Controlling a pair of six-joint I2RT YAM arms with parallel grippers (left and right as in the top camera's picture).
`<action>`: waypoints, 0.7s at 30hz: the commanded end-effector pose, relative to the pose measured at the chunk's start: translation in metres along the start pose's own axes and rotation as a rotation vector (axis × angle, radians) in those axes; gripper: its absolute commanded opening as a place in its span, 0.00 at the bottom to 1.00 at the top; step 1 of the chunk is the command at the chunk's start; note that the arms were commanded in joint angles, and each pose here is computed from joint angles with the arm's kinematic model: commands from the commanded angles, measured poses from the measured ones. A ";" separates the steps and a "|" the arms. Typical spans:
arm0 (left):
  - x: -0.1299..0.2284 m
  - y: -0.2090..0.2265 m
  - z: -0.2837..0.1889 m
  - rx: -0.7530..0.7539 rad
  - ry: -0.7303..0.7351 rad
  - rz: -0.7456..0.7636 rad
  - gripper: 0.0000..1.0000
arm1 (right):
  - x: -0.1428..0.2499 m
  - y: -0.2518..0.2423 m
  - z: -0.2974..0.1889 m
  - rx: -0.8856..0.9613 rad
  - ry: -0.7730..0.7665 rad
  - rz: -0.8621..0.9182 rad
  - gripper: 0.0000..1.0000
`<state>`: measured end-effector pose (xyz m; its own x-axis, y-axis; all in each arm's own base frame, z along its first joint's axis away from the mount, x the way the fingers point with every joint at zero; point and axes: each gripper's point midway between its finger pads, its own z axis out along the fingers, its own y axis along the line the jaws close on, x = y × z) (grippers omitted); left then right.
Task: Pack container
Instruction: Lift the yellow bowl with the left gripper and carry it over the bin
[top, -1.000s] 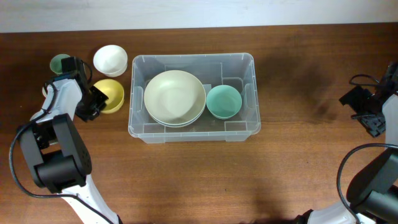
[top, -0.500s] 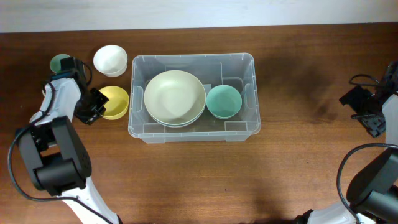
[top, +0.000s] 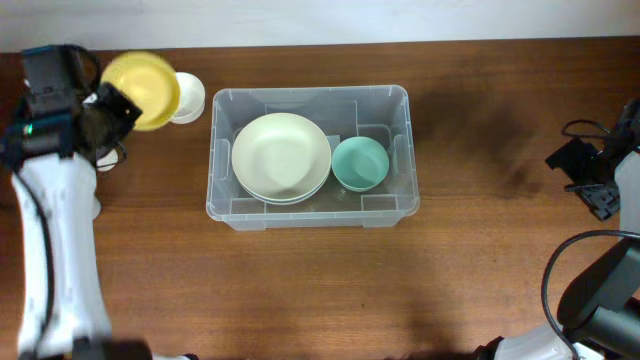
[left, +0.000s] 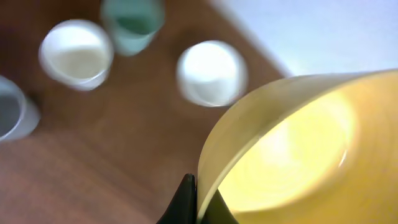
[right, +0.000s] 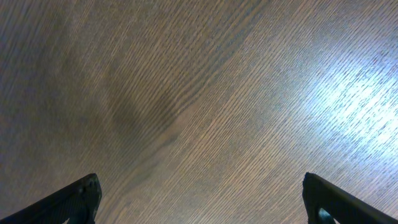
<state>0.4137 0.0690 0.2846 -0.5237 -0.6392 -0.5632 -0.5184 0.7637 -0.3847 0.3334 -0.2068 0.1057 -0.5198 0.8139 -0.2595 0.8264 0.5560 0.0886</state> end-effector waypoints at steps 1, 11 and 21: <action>0.023 -0.057 -0.033 0.154 -0.005 0.166 0.01 | 0.000 0.000 -0.002 0.001 -0.007 0.003 0.99; 0.138 -0.170 -0.001 0.331 0.160 0.452 0.01 | 0.000 0.000 -0.002 0.001 -0.007 0.003 0.99; 0.238 -0.203 0.061 0.325 0.332 0.590 0.01 | 0.000 0.000 -0.002 0.001 -0.007 0.003 0.99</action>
<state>0.4398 -0.2094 0.1962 -0.8459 -0.1319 -0.5168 0.0500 0.9451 -0.3230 0.3334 -0.2068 0.1057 -0.5195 0.8141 -0.2595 0.8266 0.5557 0.0887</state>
